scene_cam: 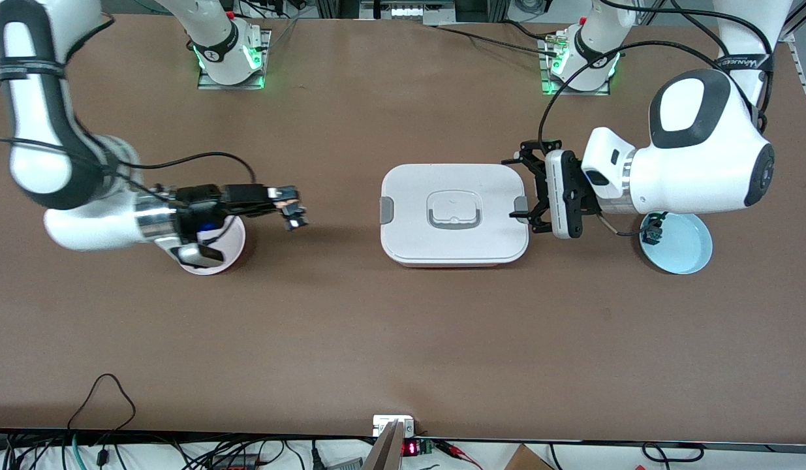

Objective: Transfer orange switch to right arm and place
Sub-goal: 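Pull the right gripper back with the switch while the left gripper withdraws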

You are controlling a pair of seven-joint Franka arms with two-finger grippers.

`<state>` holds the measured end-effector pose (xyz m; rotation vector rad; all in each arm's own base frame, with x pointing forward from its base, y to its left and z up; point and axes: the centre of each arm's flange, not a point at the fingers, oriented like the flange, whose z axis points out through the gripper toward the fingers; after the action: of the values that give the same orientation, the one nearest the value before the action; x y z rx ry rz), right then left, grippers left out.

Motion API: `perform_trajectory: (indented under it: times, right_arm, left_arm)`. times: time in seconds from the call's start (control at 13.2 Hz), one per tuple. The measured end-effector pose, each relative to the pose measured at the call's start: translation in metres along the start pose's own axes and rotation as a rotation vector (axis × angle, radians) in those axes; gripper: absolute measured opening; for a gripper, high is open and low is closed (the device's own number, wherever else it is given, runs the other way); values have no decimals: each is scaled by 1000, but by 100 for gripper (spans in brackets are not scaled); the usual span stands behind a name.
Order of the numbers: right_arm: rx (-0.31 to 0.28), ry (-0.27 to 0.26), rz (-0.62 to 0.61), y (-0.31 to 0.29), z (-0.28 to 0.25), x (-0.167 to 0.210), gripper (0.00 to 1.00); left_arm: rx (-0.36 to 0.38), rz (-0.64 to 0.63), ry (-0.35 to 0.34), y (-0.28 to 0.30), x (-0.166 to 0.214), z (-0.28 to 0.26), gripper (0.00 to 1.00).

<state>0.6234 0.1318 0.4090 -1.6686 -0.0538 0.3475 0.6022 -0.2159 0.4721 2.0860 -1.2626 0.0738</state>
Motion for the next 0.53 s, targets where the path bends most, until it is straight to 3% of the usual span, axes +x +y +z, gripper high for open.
perform_trajectory:
  times: [0.15, 0.3, 0.38, 0.53]
  right_arm:
    - [4, -39, 5, 6, -56, -21, 33]
    - [-9, -58, 3, 7, -87, -34, 33]
    - [-51, -67, -6, 6, -95, -37, 33]
    - [-224, -102, -27, -5, -105, -42, 33]
  left_arm:
    - [38, -123, -115, -16, -14, 15, 100]
    - [112, -279, -274, -34, -37, 25, 100]
    - [153, -379, -325, -40, -46, 26, 100]
    - [239, -552, -397, -52, -65, 18, 100]
